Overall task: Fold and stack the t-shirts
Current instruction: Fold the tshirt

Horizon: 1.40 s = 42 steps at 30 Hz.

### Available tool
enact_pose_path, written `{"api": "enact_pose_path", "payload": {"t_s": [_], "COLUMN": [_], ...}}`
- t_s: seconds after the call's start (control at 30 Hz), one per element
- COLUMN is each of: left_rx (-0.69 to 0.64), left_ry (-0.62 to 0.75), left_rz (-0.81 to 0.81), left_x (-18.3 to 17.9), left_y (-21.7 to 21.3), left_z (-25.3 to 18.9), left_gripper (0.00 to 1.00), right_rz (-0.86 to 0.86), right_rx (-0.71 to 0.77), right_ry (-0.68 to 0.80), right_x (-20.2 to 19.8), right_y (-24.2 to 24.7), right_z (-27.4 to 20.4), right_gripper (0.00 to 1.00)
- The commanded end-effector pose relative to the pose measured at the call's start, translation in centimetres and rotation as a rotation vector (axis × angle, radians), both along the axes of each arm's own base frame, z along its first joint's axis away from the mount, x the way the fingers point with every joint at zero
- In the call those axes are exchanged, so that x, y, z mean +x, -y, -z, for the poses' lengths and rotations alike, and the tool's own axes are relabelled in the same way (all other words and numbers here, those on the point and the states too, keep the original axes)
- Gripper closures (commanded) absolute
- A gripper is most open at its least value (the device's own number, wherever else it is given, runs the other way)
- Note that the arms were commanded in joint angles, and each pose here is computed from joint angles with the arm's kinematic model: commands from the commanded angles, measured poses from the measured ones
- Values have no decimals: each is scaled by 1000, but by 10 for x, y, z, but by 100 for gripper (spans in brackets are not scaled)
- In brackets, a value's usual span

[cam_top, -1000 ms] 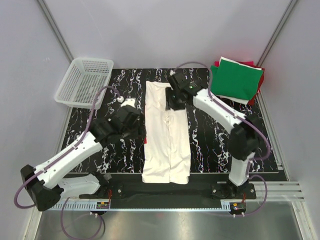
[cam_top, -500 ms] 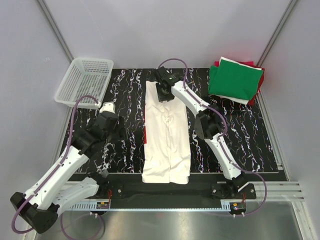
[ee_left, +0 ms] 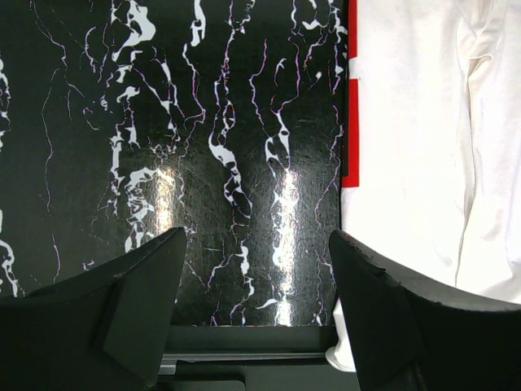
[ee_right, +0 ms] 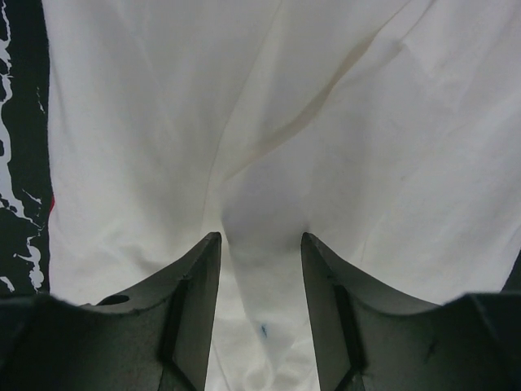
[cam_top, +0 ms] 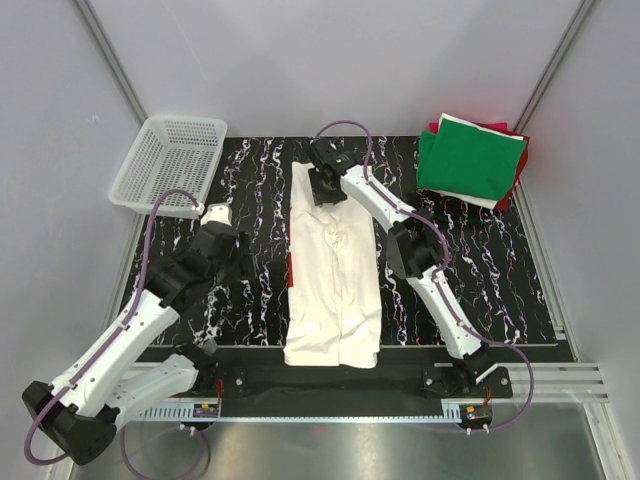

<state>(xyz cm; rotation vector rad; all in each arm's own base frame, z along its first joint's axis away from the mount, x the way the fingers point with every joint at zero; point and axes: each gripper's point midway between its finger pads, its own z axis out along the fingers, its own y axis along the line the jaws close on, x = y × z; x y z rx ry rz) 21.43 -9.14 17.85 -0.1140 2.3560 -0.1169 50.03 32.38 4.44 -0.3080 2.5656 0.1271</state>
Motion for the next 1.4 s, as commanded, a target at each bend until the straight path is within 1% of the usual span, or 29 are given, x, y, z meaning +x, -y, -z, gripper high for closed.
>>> {"api": "enact_pose_path", "payload": {"t_s": [0.0,0.3,0.4,0.43,0.5,0.53,0.6,0.7,0.77,0.93,1.3,1.37], "left_rx": [7,7,10,8,10,11,11,12,13,14,20,22], "left_ry": [47,43,42,41,40,39,39,36,36,34,31,29], "left_rz": [-16,-20,-20,-21,-20,-22,-23,-27,-28,-30,-36,-37], "left_x": [8,8,9,8,8,9,9,9,9,9,10,10], "left_y": [-2,-3,-3,-3,-3,-3,-4,-5,-5,-5,-6,-6], "left_z": [-6,-5,-5,-4,-4,-4,-4,-3,-3,-2,-1,0], "left_gripper": [23,23,23,23,23,23,23,23,23,23,24,24], "right_rz": [-13,-22,-25,-25,-23,-24,-19,-14,-9,17,48,56], "right_rx": [30,21,9,6,-8,-11,-18,-24,-22,-23,-44,-43], "right_ry": [46,50,50,51,54,62,72,98,131,170,153,155], "right_x": [12,14,14,15,16,17,19,22,25,29,21,20], "right_y": [-7,-10,-9,-9,-6,-6,-3,-1,0,13,29,32], "right_z": [-8,0,4,6,9,6,4,-6,-21,-45,-48,-52], "right_gripper": [48,48,55,60,66,71,74,75,75,75,74,77]}}
